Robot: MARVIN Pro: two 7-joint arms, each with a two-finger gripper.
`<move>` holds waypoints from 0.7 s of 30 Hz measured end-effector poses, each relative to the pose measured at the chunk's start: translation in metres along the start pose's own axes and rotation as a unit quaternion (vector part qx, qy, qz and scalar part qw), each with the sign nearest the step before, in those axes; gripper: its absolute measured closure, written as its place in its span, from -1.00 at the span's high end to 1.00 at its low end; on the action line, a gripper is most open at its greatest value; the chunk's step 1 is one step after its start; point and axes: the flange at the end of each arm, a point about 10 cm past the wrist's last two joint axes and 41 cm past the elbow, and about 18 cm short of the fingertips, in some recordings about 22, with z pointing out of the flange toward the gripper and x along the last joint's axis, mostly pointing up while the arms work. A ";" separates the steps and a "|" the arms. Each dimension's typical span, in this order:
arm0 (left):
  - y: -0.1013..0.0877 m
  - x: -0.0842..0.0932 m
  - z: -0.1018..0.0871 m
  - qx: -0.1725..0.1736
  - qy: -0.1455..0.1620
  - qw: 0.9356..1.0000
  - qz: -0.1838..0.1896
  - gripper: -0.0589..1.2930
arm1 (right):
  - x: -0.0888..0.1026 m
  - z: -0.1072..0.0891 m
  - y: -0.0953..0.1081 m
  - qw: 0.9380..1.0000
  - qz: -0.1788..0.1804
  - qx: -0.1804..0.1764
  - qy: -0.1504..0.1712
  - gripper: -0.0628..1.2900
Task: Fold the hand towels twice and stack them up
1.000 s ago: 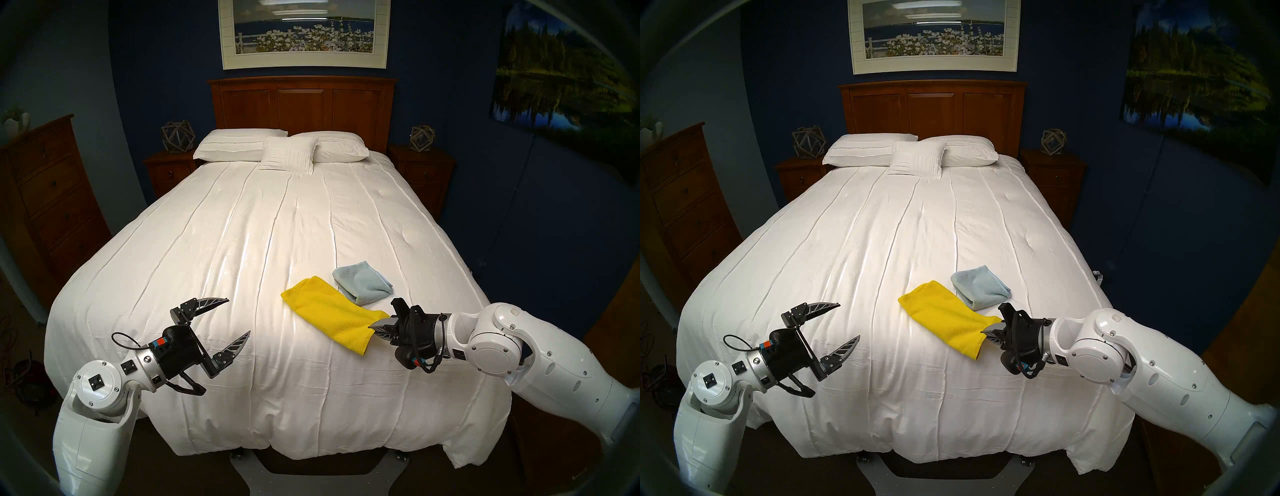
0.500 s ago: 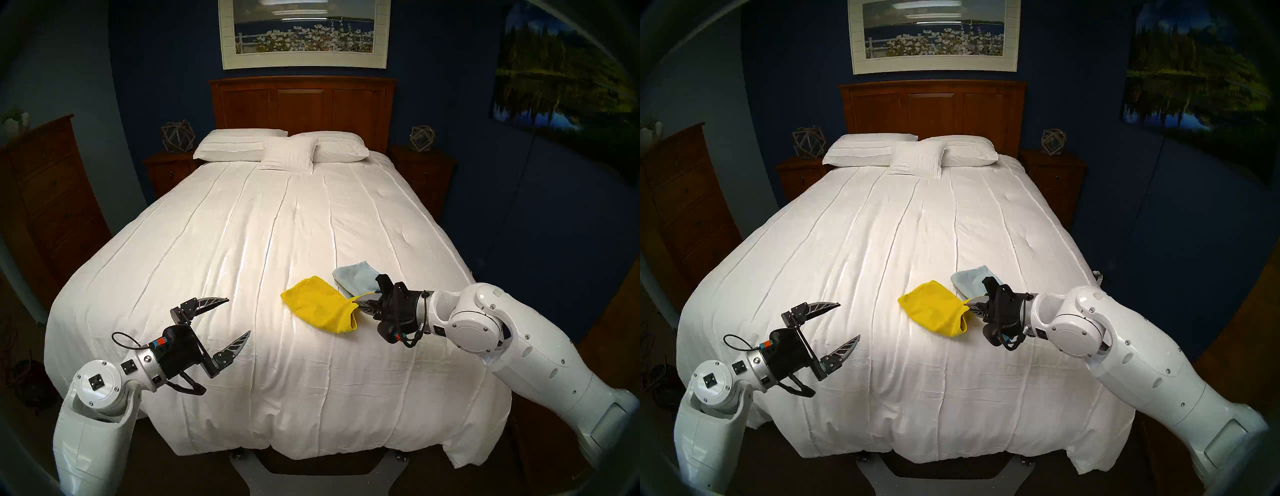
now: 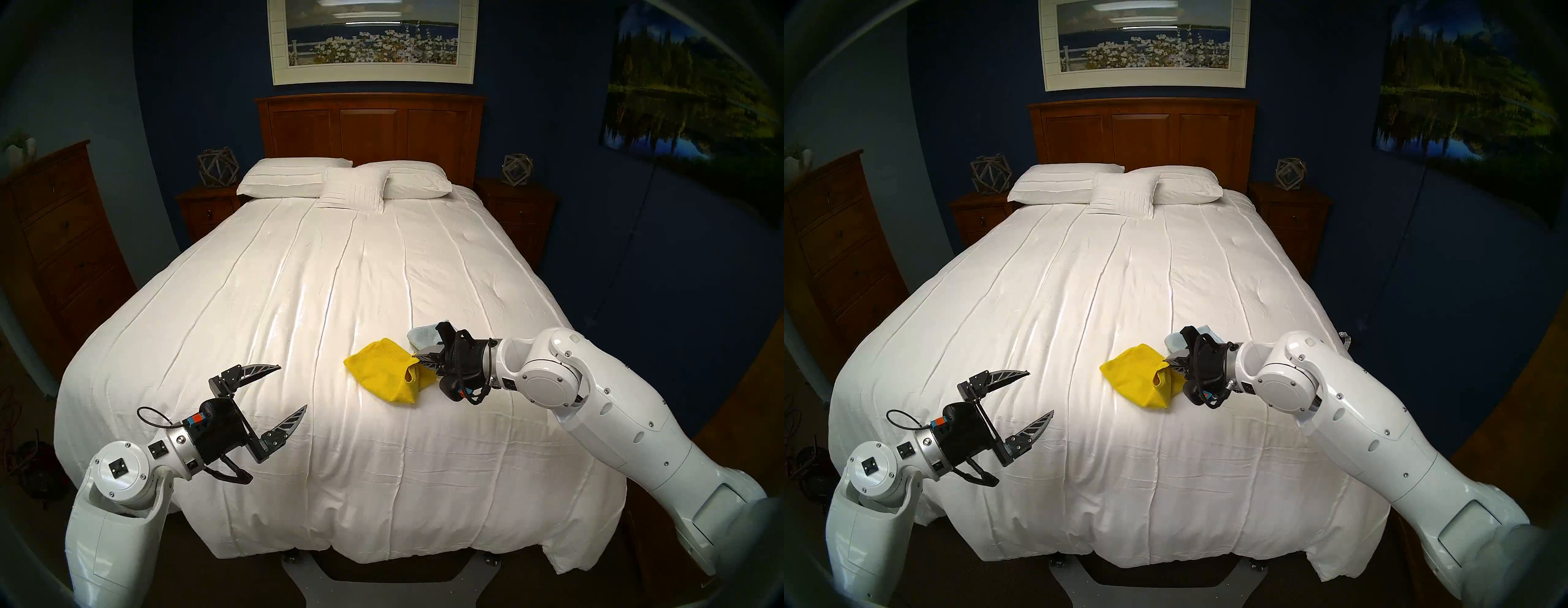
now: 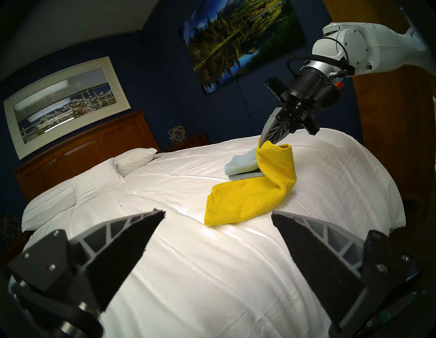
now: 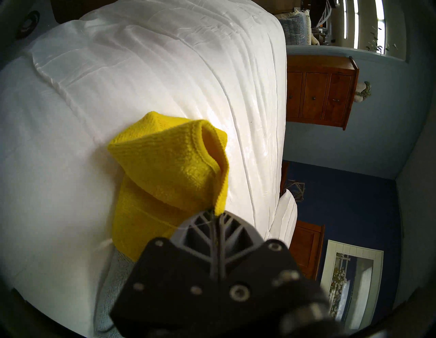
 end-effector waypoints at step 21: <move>0.000 0.000 0.000 0.000 0.000 1.000 0.000 0.97 | 0.000 0.074 0.033 0.999 -0.019 0.009 0.024 -0.95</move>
